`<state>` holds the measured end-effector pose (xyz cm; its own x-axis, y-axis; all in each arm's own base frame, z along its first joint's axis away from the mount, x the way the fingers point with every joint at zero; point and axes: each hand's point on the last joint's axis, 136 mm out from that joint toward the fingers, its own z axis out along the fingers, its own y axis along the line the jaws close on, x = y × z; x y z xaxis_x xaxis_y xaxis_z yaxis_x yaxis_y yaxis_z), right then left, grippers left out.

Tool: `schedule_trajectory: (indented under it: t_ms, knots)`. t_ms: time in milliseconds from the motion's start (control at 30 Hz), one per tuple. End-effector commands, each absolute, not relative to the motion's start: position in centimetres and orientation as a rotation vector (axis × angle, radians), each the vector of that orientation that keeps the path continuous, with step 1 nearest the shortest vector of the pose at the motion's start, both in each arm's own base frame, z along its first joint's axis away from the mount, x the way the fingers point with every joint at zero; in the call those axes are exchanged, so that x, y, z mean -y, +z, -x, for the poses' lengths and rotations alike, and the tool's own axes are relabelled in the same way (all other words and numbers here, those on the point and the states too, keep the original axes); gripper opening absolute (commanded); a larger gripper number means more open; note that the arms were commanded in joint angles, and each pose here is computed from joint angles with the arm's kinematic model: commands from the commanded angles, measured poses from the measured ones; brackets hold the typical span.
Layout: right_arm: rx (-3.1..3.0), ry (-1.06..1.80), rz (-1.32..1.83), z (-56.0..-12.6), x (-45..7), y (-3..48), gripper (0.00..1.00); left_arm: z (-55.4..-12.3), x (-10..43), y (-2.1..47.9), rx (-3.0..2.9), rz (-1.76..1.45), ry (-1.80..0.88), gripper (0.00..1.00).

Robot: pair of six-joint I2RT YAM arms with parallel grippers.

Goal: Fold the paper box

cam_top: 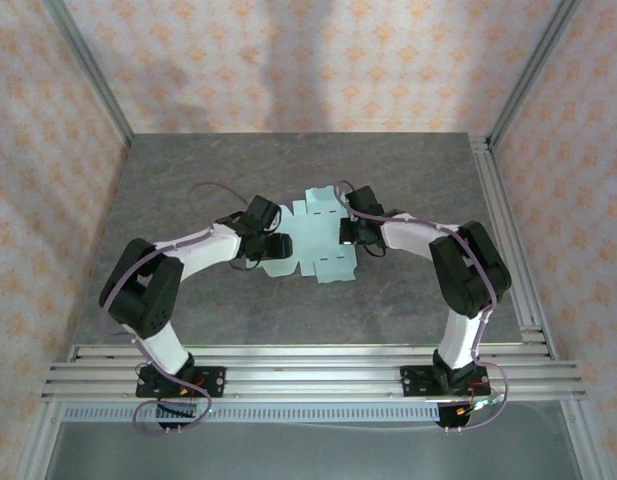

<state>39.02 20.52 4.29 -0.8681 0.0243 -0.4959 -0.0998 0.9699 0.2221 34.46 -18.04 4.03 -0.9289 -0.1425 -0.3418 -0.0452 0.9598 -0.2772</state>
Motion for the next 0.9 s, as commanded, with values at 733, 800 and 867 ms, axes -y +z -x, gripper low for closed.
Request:
schedule_trajectory:
  t_ms: [733, 800, 867]
  knots:
    - [-2.703, 0.337, 0.231, -47.3, -18.8, 7.5, 0.35, -33.8, 17.7, 0.3, -2.838, 0.097, -0.303, 0.54]
    - [-2.716, 0.331, 0.241, -47.6, -18.8, 7.0, 0.35, -33.8, 17.7, 0.2, -2.842, 0.094, -0.303, 0.54]
    - [-2.728, 0.315, 0.248, -47.8, -18.8, 6.4, 0.32, -33.8, 17.7, 0.2, -2.840, 0.092, -0.305, 0.54]
